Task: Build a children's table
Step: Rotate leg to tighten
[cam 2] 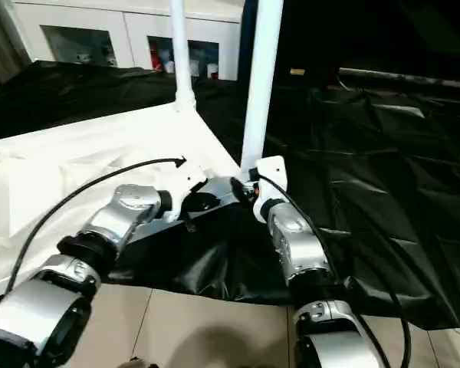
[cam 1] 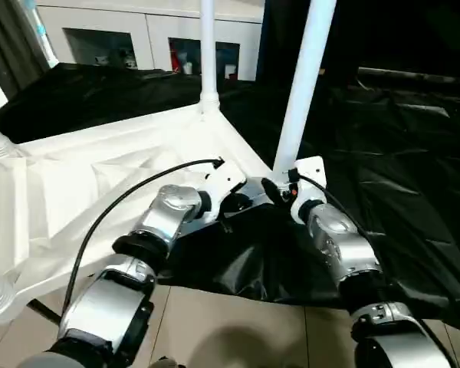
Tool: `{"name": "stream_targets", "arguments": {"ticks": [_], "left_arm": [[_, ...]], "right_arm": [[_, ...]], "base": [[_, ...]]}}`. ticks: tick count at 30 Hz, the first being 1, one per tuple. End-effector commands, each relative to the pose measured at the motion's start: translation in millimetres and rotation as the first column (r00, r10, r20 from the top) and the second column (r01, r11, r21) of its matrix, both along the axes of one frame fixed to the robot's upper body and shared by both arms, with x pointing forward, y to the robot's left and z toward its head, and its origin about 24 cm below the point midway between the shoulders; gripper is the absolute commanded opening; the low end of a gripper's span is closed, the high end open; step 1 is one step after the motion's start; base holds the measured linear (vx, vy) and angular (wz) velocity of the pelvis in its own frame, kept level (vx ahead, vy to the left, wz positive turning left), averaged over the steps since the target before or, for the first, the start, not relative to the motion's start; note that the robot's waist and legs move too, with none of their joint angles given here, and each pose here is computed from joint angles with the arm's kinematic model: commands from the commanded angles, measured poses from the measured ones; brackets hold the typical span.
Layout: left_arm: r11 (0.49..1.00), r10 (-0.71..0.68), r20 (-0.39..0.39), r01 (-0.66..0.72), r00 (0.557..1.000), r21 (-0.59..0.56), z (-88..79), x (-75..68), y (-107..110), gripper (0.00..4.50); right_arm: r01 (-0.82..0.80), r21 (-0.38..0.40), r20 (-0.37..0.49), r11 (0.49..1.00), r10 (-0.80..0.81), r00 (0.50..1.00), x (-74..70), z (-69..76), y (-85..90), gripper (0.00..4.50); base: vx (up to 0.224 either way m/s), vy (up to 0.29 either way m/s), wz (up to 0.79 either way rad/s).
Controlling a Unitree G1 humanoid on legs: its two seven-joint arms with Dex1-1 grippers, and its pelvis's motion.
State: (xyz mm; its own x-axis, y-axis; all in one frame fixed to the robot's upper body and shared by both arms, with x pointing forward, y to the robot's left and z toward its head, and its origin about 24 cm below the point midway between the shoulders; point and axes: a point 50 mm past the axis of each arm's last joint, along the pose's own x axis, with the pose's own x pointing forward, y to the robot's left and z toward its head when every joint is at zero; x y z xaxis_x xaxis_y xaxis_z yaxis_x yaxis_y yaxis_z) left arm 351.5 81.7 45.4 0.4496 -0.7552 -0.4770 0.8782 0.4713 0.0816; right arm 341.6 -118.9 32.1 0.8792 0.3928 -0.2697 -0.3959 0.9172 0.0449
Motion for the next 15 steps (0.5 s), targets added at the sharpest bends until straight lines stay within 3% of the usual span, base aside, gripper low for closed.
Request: {"name": "stream_targets", "arguments": {"ticks": [1,3,4,7,9,13,15], "left_arm": [[0.997,-0.072,-0.021,0.071,0.997,-0.03,-4.2,-6.9,1,0.0],[0.996,-0.087,-0.019,0.086,0.996,-0.026,-3.0,-7.0,5,0.0],[0.992,-0.126,-0.021,0.126,0.992,-0.027,-0.5,-7.9,11,0.0],[0.974,-0.221,-0.022,0.219,0.975,-0.058,4.4,-12.6,16,0.0],[0.969,-0.239,-0.025,0.237,0.971,-0.067,5.4,-13.7,17,0.0],[0.937,-0.345,-0.055,0.34,0.937,-0.082,8.6,-21.3,21,0.0],[0.93,-0.364,-0.064,0.358,0.929,-0.08,7.6,-23.6,23,0.0]], "right_arm": [[-0.114,-0.027,-0.078,0.993,0.112,0.991,-5.8,-8.4,2.0,3.66],[-0.142,-0.029,-0.075,0.989,0.14,0.987,-5.5,-5.2,-5.6,3.66],[-0.219,-0.007,-0.062,0.976,0.218,0.974,-5.9,2.6,-16.3,3.66],[-0.386,-0.015,-0.06,0.923,0.384,0.921,-13.8,12.0,-24.2,3.66],[-0.415,-0.023,-0.067,0.91,0.413,0.908,-15.7,12.6,-25.7,3.66],[-0.573,-0.041,-0.063,0.818,0.571,0.819,-24.9,19.1,-25.3,3.66],[-0.59,-0.032,-0.059,0.806,0.588,0.807,-24.9,21.0,-22.4,3.66]], "base": [[0.0,0.0,0.0],[0.0,0.0,0.0],[0.0,0.0,0.0],[0.0,0.0,0.0],[0.0,0.0,0.0],[0.0,0.0,0.0],[0.0,0.0,0.0]]}}
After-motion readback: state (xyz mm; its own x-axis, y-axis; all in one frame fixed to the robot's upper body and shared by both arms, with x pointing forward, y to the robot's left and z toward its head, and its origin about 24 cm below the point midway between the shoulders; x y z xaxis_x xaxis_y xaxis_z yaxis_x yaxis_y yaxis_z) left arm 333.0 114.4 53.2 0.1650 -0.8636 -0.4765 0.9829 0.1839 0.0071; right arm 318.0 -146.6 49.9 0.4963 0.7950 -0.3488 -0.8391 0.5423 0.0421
